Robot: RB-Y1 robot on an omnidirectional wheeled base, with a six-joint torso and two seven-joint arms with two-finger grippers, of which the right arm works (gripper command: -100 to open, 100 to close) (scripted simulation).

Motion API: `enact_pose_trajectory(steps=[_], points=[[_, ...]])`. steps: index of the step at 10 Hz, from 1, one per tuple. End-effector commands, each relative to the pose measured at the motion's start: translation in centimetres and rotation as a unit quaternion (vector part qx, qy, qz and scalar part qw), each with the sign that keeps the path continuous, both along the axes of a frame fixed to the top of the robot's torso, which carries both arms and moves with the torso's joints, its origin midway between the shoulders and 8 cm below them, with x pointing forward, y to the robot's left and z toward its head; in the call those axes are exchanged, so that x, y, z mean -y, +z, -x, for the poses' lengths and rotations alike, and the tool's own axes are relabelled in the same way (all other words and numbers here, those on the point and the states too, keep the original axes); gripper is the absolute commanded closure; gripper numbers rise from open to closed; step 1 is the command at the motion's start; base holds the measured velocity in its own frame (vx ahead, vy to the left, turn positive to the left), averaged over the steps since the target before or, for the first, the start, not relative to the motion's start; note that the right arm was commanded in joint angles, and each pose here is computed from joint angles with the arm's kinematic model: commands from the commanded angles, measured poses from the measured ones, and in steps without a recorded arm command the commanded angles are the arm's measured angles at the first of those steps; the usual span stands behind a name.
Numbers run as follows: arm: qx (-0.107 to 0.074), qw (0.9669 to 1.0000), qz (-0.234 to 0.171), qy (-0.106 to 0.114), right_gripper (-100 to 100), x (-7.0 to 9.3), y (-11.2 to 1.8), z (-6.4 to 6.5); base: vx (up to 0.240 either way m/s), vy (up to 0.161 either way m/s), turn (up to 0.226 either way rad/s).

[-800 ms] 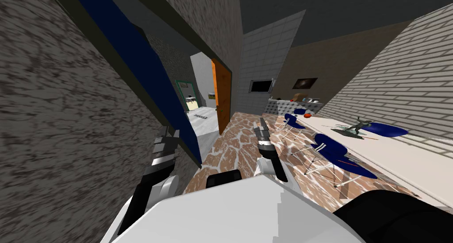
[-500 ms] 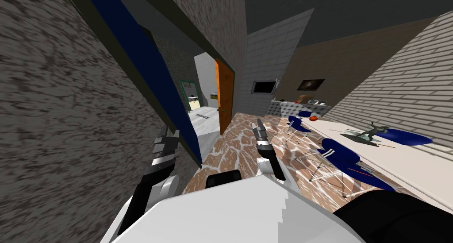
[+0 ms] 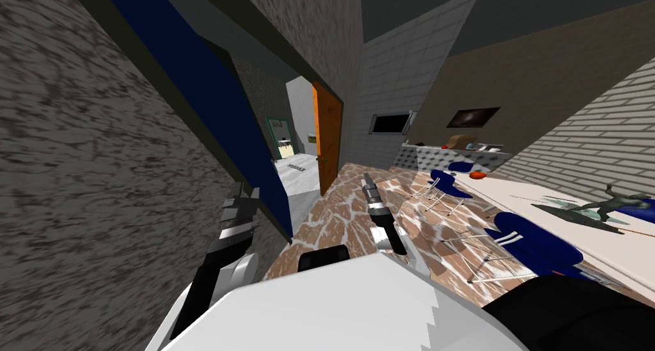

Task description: Push the door open

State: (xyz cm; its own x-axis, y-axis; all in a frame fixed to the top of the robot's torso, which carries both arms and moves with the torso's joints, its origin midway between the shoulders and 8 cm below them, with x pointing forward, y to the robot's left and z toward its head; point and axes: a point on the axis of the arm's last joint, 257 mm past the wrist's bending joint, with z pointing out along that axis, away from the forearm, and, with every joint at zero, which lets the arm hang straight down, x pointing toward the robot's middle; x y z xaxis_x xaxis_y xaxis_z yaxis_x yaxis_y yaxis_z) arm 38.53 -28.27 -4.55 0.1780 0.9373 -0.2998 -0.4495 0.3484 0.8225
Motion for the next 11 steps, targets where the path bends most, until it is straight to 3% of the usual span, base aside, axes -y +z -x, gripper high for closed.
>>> enact_pose_trajectory(steps=[1, 3, 6, 8, 11], points=[[-0.015, 0.9997, 0.02, -0.003, -100, -0.2, -1.1, -0.6, 0.062, -0.055, 0.11], [-0.033, 0.9984, 0.046, -0.008, -100, -0.5, -2.4, -1.3, 0.062, -0.052, 0.142], [-0.064, 0.9936, 0.091, -0.016, -100, -0.9, -4.6, -2.4, 0.081, -0.07, 0.126], [-0.084, 0.9886, 0.123, -0.022, -100, -1.0, -6.1, -3.1, 0.059, -0.077, 0.184], [-0.116, 0.9776, 0.173, -0.032, -100, -1.1, -8.6, -4.1, 0.075, -0.091, 0.16]])
